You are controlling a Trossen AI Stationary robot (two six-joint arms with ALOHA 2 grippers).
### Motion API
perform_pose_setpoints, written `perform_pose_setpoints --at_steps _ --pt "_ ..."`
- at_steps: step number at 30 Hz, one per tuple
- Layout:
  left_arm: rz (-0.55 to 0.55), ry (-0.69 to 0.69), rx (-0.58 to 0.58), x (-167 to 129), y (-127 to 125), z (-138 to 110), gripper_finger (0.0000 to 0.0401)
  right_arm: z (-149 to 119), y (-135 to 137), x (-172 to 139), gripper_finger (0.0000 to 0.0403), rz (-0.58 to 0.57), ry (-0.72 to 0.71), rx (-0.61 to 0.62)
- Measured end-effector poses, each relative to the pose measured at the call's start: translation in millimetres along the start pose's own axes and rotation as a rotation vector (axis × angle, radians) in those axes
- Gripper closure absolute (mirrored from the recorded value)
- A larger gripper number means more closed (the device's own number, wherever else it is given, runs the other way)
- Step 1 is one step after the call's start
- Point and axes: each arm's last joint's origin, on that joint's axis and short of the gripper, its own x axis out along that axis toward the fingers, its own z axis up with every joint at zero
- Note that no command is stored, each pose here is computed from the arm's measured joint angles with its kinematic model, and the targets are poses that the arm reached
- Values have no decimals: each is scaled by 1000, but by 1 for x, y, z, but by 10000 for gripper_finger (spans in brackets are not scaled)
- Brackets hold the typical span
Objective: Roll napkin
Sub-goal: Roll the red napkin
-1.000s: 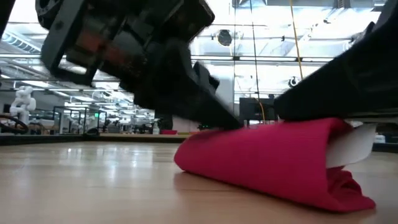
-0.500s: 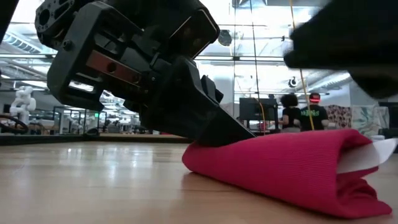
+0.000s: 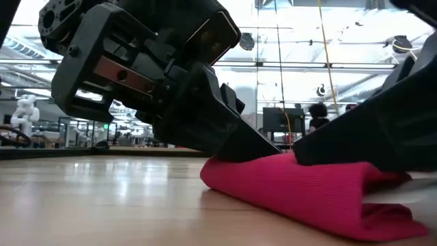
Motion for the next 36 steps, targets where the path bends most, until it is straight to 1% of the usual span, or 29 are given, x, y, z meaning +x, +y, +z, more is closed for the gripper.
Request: perform_pose_setpoints --at_steps 2,4,7,13,15,18,26,32,36 --pt "0 0 0 0 0 0 389 -5 -1 3 394 -4 -4 46" --pt "0 -2 0 0 0 0 389 -8 -1 5 398 0 -9 60" --pt "-3 -6 7 -3 0 4 389 -8 0 4 400 4 -4 54" --pt "-18 -18 41 -18 -3 21 389 -7 1 2 402 12 -8 32" --pt "-33 -40 62 -21 -4 27 389 -7 1 2 402 18 -14 28" --pt "-84 -71 86 -21 -5 30 389 -6 2 2 402 28 -21 17" --pt "-80 -48 80 -22 -4 27 389 1 5 0 403 47 -24 -14" --pt "-26 1 18 -26 3 10 389 3 4 0 403 46 -29 -16" --pt "-15 -5 -13 -27 6 10 389 6 5 -1 403 45 -35 -10"
